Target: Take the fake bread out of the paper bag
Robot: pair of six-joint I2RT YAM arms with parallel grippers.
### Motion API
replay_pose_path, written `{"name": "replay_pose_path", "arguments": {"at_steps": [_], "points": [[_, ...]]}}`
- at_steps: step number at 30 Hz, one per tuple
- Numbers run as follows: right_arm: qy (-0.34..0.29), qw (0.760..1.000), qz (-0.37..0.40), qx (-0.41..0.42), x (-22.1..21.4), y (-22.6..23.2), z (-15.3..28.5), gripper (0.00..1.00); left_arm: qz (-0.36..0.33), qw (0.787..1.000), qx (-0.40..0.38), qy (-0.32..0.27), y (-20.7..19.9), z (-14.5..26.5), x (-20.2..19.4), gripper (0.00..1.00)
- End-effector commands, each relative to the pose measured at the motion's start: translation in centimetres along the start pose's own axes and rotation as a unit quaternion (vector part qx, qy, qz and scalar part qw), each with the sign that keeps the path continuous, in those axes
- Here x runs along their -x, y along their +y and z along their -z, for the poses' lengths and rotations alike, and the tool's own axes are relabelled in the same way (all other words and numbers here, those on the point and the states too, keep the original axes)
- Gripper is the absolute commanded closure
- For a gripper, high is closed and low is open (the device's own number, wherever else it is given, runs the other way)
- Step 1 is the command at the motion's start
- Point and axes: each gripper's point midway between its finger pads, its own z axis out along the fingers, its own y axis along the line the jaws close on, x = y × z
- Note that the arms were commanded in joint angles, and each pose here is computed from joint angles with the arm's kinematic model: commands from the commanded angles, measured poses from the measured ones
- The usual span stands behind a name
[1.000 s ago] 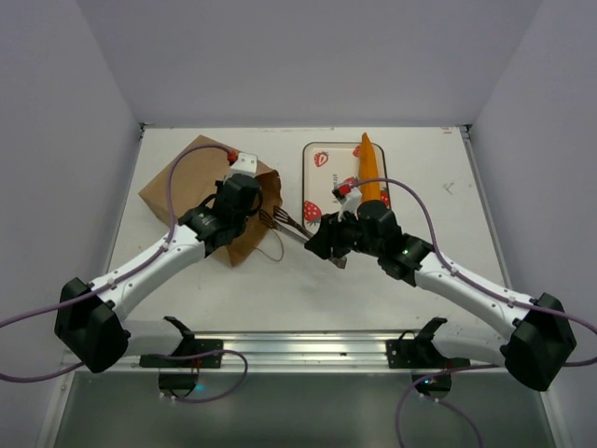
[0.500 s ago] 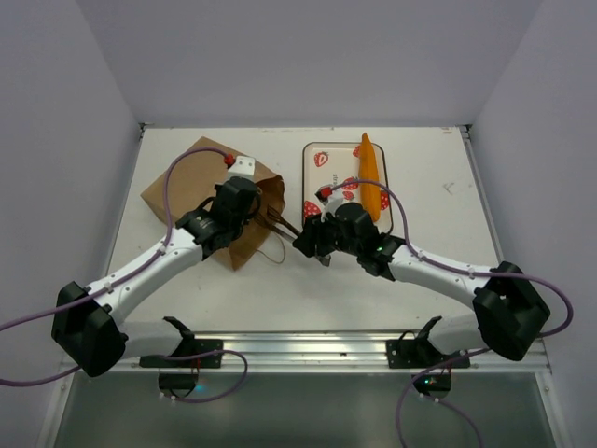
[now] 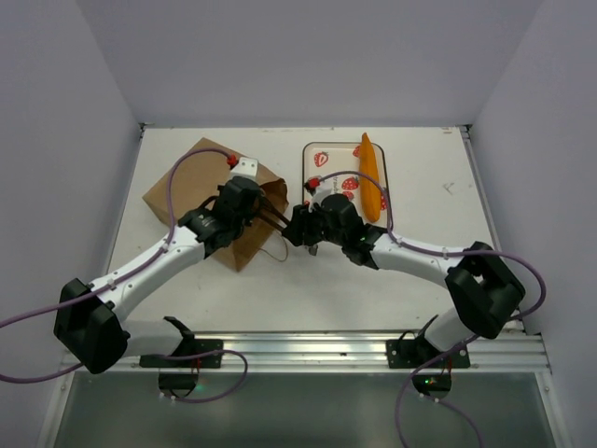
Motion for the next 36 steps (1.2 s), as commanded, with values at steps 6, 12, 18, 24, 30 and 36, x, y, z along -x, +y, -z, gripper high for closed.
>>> {"name": "replay_pose_path", "arguments": {"at_steps": [6,12,18,24,30,36], "points": [[-0.066,0.998,0.008,0.017,5.0,1.8,-2.0,0.47,0.036,0.999,-0.022,-0.032,-0.6,1.5,3.0,1.00],[-0.069,0.997,0.012,0.010,6.1,2.0,-3.3,0.44,0.042,0.998,-0.027,-0.041,-0.1,2.5,3.3,1.00],[-0.063,0.998,0.012,0.005,6.1,1.8,-4.6,0.43,0.042,0.998,-0.029,-0.041,0.3,3.0,3.2,1.00],[-0.059,0.998,0.004,-0.005,5.7,1.2,-5.7,0.43,0.044,0.998,-0.019,-0.045,1.0,3.4,2.9,1.00],[-0.061,0.998,-0.004,-0.006,5.4,1.0,-6.5,0.43,0.042,0.998,-0.017,-0.045,1.2,3.5,2.7,1.00],[-0.064,0.998,-0.007,-0.003,5.5,1.0,-7.5,0.44,0.039,0.998,-0.013,-0.040,1.2,3.2,2.2,1.00]]}}
